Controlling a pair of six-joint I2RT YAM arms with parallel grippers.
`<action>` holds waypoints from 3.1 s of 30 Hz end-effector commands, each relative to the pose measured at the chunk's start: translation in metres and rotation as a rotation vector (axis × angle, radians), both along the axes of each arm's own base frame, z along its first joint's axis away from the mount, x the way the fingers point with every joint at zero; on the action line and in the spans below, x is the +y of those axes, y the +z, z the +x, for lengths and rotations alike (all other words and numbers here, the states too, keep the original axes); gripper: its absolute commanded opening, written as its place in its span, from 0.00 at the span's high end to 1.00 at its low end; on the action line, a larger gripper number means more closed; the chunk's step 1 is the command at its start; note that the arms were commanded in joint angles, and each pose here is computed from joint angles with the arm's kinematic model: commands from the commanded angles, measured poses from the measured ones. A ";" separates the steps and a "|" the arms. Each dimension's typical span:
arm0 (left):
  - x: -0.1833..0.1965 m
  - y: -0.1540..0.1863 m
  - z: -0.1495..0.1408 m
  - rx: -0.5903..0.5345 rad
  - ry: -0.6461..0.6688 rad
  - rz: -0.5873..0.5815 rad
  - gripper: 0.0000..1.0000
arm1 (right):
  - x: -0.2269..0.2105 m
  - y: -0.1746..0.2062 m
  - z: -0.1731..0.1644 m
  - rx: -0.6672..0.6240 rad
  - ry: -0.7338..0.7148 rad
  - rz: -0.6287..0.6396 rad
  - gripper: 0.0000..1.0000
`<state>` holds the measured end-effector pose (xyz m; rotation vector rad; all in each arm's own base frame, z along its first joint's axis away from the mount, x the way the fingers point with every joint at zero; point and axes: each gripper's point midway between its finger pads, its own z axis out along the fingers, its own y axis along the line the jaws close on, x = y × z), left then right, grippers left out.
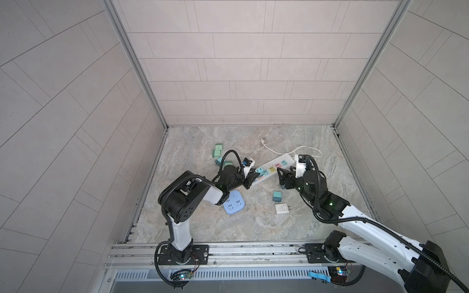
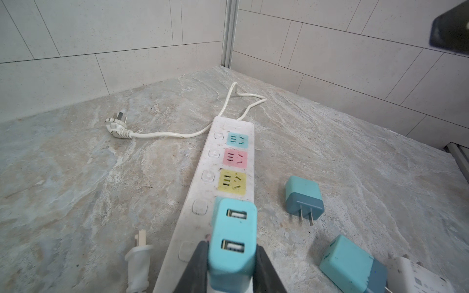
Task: Insert plugs into power strip
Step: Insert the plug into the socket.
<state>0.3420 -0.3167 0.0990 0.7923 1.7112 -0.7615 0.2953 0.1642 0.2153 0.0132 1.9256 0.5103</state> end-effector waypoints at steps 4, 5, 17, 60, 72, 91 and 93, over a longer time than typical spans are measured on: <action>-0.002 0.004 0.010 -0.042 0.005 0.008 1.00 | 0.002 -0.002 0.002 0.012 0.003 0.009 0.29; -0.002 0.004 0.010 -0.044 0.006 0.010 1.00 | 0.002 -0.002 0.002 0.011 0.003 0.010 0.29; 0.000 -0.007 0.025 -0.009 0.016 0.041 1.00 | -0.002 0.000 -0.001 0.009 -0.001 0.001 0.29; 0.001 -0.027 0.006 0.049 -0.048 0.041 1.00 | 0.086 -0.097 0.097 0.270 0.032 -0.045 0.54; -0.009 -0.029 0.007 0.078 -0.065 0.054 1.00 | 0.069 -0.144 0.081 0.318 -0.023 -0.030 0.64; -0.002 -0.042 -0.007 0.028 -0.046 -0.002 1.00 | 0.057 -0.196 0.050 0.360 -0.062 -0.091 0.71; -0.001 -0.042 -0.008 0.025 -0.045 -0.003 0.97 | 0.059 -0.194 0.049 0.357 -0.059 -0.088 0.71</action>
